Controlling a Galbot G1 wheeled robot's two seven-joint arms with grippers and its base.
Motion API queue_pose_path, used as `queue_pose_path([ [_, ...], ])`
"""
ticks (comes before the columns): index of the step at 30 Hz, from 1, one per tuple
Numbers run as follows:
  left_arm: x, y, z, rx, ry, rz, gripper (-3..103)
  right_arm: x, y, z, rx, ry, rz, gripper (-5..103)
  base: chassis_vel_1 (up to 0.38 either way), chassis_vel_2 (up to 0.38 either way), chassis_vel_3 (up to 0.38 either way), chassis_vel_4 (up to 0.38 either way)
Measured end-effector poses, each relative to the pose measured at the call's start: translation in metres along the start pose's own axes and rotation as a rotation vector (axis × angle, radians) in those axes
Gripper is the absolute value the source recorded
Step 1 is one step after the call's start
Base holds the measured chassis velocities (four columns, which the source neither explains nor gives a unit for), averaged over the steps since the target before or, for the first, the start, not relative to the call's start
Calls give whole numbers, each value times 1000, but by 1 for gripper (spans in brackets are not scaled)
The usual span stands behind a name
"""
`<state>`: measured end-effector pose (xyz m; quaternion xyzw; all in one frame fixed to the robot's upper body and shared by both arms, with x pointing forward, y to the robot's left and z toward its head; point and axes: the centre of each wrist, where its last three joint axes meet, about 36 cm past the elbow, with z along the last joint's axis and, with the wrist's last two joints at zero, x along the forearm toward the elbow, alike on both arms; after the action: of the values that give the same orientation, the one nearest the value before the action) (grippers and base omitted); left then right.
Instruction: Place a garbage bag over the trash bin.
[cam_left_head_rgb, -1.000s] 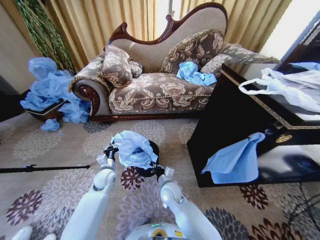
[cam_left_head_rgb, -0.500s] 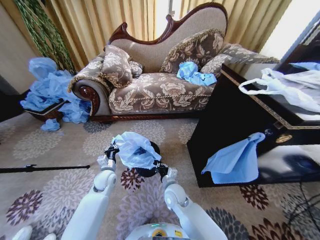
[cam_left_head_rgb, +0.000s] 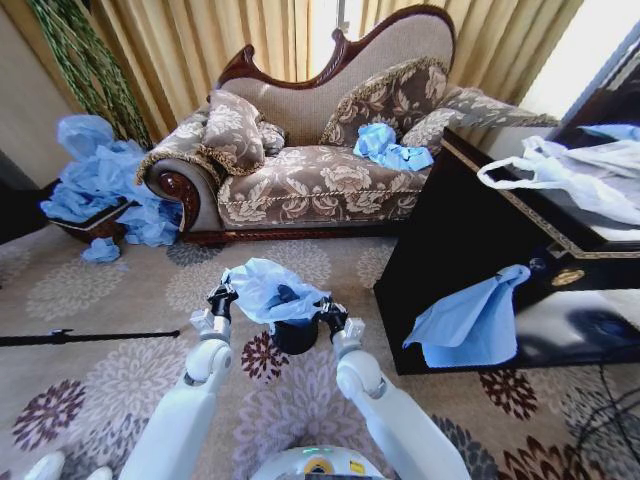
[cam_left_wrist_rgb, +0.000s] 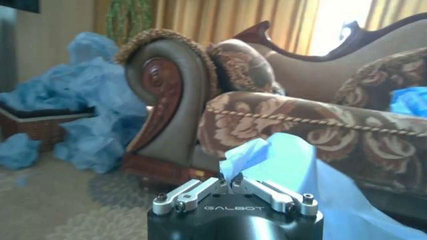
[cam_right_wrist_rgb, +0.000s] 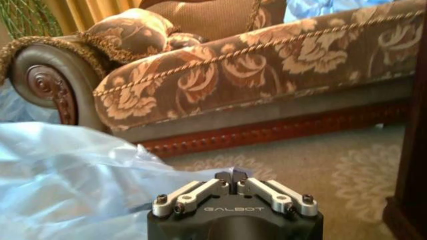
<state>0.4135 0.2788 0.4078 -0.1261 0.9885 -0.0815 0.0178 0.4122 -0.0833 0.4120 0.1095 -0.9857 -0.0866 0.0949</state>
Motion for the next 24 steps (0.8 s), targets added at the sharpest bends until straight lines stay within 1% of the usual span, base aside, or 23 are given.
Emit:
queue_pose_path([
  [1, 0, 0, 0, 0, 0, 0, 0, 0, 0, 0, 0, 0, 0, 0, 0, 0, 0, 0],
  [4, 1, -1, 4, 4, 10, -59, 0, -10, -10, 0, 32, -17, 19, 0, 0, 0, 0, 0],
  [5, 1, -1, 4, 4, 10, -59, 0, -10, -10, 0, 32, -17, 19, 0, 0, 0, 0, 0],
  [6, 3, -3, 2, 8, 12, -70, 0, -11, -11, -1, 33, -20, 21, 0, 0, 0, 0, 0],
  [7, 11, -5, -4, 15, 13, -75, 0, -10, -12, -4, 35, -25, 18, 0, 0, 0, 0, 0],
  [10, 20, -6, -9, 16, 13, -67, 0, -7, -12, -6, 36, -31, 14, 0, 0, 0, 0, 0],
  [11, 27, -7, -16, 16, 7, -57, 0, -5, -12, -8, 39, -37, 11, 0, 0, 0, 0, 0],
  [13, 31, -9, -23, 16, -4, -56, 0, -4, -11, -12, 39, -52, 10, 0, 0, 0, 0, 0],
  [14, 31, -9, -23, 16, -4, -56, 0, -4, -11, -12, 39, -52, 10, 0, 0, 0, 0, 0],
  [17, 32, -7, -28, 12, -10, -94, 0, -4, -11, -17, 38, -70, 16, 0, 0, 0, 0, 0],
  [18, 32, -7, -28, 12, -10, -94, 0, -4, -11, -17, 38, -70, 16, 0, 0, 0, 0, 0],
  [20, 29, -3, -28, 4, -10, -125, 0, -6, -17, -19, 40, -77, 31, 0, 0, 0, 0, 0],
  [23, 28, -2, -26, -7, 0, -131, 0, -6, -21, -19, 48, -76, 34, 0, 0, 0, 0, 0],
  [24, 26, -2, -21, -13, 12, -133, 0, -6, -23, -16, 53, -67, 33, 0, 0, 0, 0, 0],
])
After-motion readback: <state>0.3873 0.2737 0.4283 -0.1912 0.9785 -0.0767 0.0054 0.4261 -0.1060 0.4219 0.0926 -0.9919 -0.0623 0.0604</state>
